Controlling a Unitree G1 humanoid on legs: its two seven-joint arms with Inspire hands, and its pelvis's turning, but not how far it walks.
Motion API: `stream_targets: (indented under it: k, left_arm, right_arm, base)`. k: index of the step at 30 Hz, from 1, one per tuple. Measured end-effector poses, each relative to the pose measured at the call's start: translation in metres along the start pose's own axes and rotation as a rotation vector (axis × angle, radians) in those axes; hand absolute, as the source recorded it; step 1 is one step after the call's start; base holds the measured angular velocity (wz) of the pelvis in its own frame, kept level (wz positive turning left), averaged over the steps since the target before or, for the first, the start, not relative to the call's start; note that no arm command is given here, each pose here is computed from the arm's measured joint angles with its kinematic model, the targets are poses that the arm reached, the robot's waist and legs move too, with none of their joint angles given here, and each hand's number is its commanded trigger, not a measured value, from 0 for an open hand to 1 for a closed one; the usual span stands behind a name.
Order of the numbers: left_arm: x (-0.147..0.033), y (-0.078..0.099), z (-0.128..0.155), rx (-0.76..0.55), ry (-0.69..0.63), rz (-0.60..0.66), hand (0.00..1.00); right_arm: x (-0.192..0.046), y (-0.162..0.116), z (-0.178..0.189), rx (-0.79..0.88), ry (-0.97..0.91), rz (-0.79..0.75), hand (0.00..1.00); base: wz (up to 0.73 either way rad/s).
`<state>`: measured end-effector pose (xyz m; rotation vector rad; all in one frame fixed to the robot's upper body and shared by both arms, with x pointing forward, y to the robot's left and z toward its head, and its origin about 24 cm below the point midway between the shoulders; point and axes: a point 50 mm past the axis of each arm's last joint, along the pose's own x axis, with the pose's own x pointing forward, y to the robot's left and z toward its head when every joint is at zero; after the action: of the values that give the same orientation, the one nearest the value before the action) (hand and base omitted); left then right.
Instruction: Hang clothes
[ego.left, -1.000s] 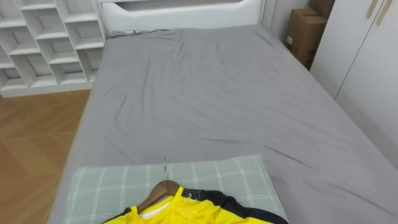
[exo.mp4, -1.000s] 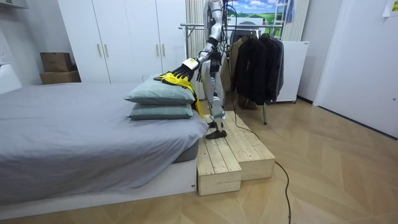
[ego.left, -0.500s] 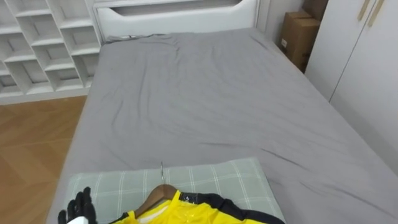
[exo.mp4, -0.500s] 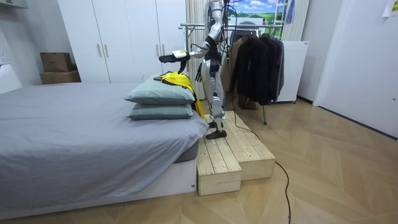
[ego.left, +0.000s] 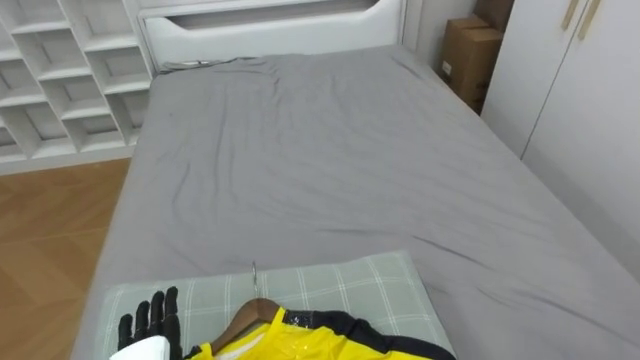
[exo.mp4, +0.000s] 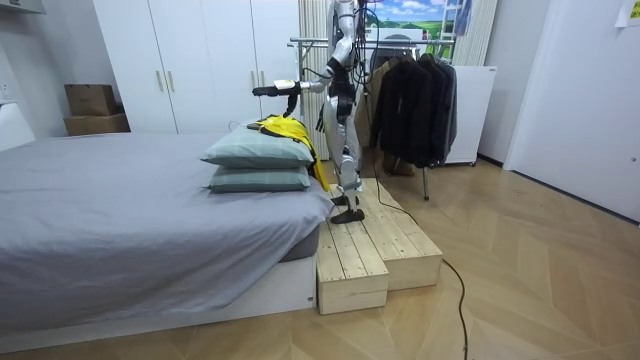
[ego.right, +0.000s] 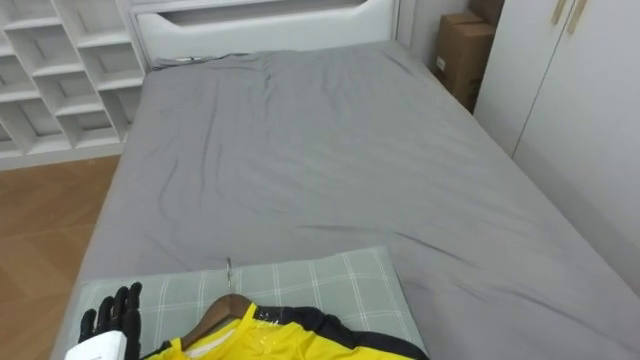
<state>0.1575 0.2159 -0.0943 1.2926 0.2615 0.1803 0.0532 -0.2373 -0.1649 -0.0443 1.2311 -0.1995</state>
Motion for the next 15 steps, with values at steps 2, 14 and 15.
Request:
stream_targets:
  k: [2, 14, 15]
  left_arm:
    - [0.0, 0.0, 0.0, 0.0, 0.0, 0.004, 0.0]
    - [-0.003, -0.005, -0.002, 0.014, 0.028, -0.02, 0.0]
    - [-0.005, -0.006, -0.003, 0.015, 0.035, -0.029, 0.0]
  right_arm:
    - [0.0, 0.0, 0.0, 0.005, -0.001, 0.006, 0.0]
    - [-0.005, -0.007, -0.022, 0.072, 0.056, -0.012, 0.0]
    - [-0.006, -0.008, -0.025, 0.086, 0.07, -0.016, 0.0]
  base:
    - [-0.02]
    - [-0.02]
    - [-0.06]
